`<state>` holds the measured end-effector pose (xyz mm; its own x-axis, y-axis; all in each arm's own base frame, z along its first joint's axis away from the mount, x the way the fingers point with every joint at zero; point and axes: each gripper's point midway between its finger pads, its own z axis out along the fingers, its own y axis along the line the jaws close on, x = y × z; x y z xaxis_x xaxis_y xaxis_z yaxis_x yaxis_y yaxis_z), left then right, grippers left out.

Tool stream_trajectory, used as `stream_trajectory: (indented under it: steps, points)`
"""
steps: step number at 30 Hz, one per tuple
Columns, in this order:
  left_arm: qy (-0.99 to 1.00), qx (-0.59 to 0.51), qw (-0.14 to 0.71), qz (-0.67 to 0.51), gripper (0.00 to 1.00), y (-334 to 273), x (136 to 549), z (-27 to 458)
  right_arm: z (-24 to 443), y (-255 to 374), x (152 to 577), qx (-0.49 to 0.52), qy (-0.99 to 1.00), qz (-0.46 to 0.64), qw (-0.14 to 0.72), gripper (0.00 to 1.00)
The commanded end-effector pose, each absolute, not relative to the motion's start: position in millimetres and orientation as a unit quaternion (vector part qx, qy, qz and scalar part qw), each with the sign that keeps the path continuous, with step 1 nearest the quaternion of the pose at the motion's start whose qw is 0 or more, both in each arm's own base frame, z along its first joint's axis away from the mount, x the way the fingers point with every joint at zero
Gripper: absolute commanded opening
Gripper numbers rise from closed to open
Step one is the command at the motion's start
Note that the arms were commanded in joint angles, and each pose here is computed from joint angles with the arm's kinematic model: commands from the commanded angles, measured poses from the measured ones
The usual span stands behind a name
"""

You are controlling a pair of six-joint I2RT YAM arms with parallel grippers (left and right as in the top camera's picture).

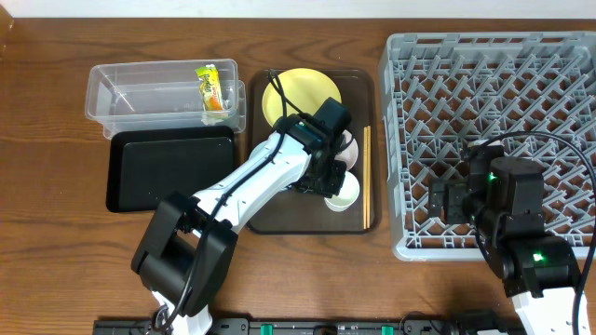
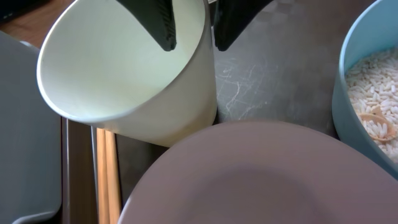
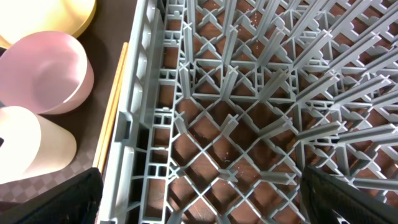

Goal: Sort waste into correct bins and load items into the dishwasher rack
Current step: 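Reach the left gripper to the white cup and grasp it, then lift the white cup and hand it to the right gripper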

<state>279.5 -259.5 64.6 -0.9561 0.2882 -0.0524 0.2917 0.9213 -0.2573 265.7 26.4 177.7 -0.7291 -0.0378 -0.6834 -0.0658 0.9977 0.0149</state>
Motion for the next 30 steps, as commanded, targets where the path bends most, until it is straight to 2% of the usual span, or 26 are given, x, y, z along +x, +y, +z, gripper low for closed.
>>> stream_trajectory:
  steps: [1,3,8,16,24,30]
  points:
    - [0.981,0.148,0.004,-0.124,0.19,-257.9,276.5,62.0,184.9,30.5,267.4,-0.032,0.926,0.024,0.375,0.99]
    - [0.981,0.150,0.004,-0.124,0.12,-259.0,275.5,62.0,184.9,30.5,267.4,-0.032,0.926,0.024,0.375,0.99]
    - [0.980,0.153,0.003,-0.124,0.06,-260.7,273.9,62.0,184.9,30.6,267.4,-0.032,0.926,0.024,0.375,0.99]
    - [0.980,0.146,0.016,-0.133,0.06,-257.9,279.9,72.4,190.2,31.2,272.7,-0.032,0.920,0.026,0.389,0.99]
    - [0.953,0.102,0.117,-0.259,0.06,-243.4,316.1,167.6,214.0,48.4,294.6,-0.039,0.892,0.073,0.444,0.99]
    - [0.879,0.098,0.149,-0.441,0.06,-237.6,332.7,240.7,220.1,88.0,299.4,-0.096,0.874,0.173,0.443,0.99]
